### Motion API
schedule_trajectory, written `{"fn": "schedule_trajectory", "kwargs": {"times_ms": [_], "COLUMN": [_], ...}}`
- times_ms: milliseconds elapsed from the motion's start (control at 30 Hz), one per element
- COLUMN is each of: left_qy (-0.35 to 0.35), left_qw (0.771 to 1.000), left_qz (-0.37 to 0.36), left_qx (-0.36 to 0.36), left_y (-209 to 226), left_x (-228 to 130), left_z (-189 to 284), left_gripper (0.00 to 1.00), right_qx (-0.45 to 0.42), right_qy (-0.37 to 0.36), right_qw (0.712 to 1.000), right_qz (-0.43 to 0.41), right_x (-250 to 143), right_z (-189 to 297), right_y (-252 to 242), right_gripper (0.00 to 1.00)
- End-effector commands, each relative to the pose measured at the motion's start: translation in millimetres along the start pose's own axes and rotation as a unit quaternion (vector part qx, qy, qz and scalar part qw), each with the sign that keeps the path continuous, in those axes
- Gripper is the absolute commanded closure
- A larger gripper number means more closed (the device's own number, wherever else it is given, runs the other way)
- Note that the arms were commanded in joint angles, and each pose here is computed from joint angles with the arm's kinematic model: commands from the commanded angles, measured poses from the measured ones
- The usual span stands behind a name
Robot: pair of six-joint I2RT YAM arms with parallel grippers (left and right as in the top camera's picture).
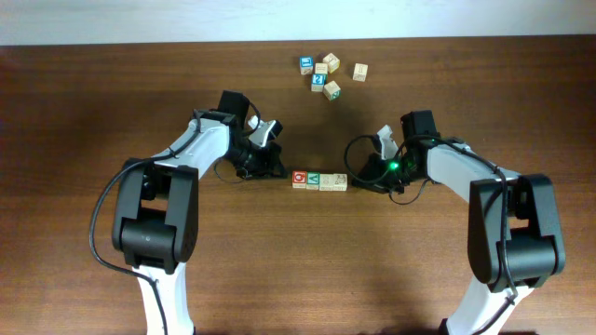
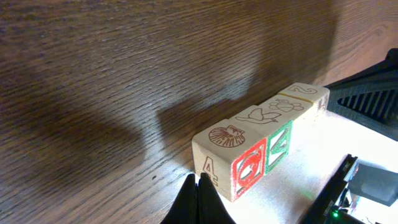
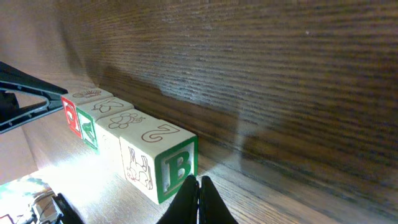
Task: Rotate 4 blocks
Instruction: 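Move the left gripper down to the left end of the block row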
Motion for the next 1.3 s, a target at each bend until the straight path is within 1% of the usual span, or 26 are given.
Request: {"fn": "schedule_trajectory", "kwargs": {"times_ms": [0, 133, 333, 567, 733, 1033, 1267], "left_qy": [-0.008, 0.0, 0.012, 0.006, -0.001, -0.001, -0.002], "left_qw": [1.0, 1.0, 1.0, 1.0, 1.0, 1.0, 1.0], "left_qz": [-0.001, 0.017, 0.005, 0.013, 0.02, 0.029, 0.028], "left_qx": [-0.017, 0.008, 0.027, 0.027, -0.001, -0.007, -0.006], "left_y": [-10, -9, -19, -18, -24, -25, -25], "left_x": [1, -1, -1, 1, 4, 4, 4], "left_z": [6, 2, -9, -9, -9, -9, -9], "left_gripper": [1.0, 1.0, 1.0, 1.0, 1.0, 1.0, 1.0], "right_qx": [0.004, 0.007, 0.007, 0.007, 0.007, 0.007, 0.004], "right_qy": [0.012, 0.012, 0.012, 0.012, 0.012, 0.012, 0.019], "right_qw": [1.0, 1.0, 1.0, 1.0, 1.0, 1.0, 1.0], "right_qz": [0.002, 0.003, 0.003, 0.003, 0.003, 0.002, -0.021], "right_x": [-4, -4, -4, -4, -4, -4, -7], "right_z": [-6, -6, -6, -6, -6, -6, -6], "right_y": [0, 1, 1, 1, 1, 1, 0], "right_gripper": [0.96, 0.96, 0.96, 0.96, 0.96, 0.96, 0.96]}}
Point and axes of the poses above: each gripper's point midway between its finger pads, its own z axis back along the fingers, its own y axis along the line the jaws close on, x = y × z, the point moved 7 cm from there along z, back along the fingers, and after that the axes turned 12 degrees about -z, right-handed, at the moved point
